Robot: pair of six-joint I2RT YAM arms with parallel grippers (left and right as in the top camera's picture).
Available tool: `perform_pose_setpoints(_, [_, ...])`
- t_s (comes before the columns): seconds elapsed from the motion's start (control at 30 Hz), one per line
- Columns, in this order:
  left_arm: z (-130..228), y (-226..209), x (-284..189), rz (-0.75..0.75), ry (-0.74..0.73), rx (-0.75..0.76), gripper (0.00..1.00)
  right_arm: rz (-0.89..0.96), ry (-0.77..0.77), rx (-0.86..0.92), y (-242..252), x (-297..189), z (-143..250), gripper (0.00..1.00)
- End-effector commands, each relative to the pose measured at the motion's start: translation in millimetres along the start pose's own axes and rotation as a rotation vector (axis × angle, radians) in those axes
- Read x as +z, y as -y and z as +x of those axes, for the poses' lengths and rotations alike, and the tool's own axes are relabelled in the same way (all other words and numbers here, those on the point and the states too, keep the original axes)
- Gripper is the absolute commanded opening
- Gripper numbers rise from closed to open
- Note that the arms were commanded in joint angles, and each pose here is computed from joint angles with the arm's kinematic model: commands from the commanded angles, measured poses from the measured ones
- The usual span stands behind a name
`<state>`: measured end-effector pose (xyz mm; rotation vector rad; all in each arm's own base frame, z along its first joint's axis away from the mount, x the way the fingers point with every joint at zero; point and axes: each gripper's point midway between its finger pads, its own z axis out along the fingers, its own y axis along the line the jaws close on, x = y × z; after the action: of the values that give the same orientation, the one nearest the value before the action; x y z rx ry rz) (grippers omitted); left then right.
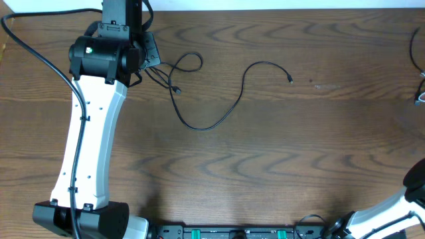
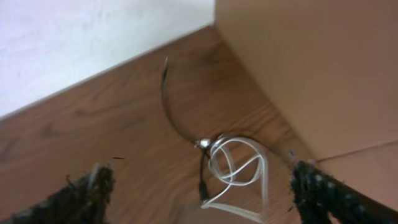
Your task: Untangle cables
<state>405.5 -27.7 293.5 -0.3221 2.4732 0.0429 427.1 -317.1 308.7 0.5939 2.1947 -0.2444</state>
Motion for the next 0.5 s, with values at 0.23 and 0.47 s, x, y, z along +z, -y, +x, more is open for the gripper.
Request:
perform_pose_setpoints(0.23, [6, 0, 6, 0.005, -0.025, 0.007, 0.08, -0.390, 0.002, -0.046, -91, -21, 0, 0.98])
perform_pose_setpoints(0.47, [22, 31, 3, 0.184, -0.108, 0.007, 0.08, -0.578, -0.072, -0.150, -176, -34, 23, 0.98])
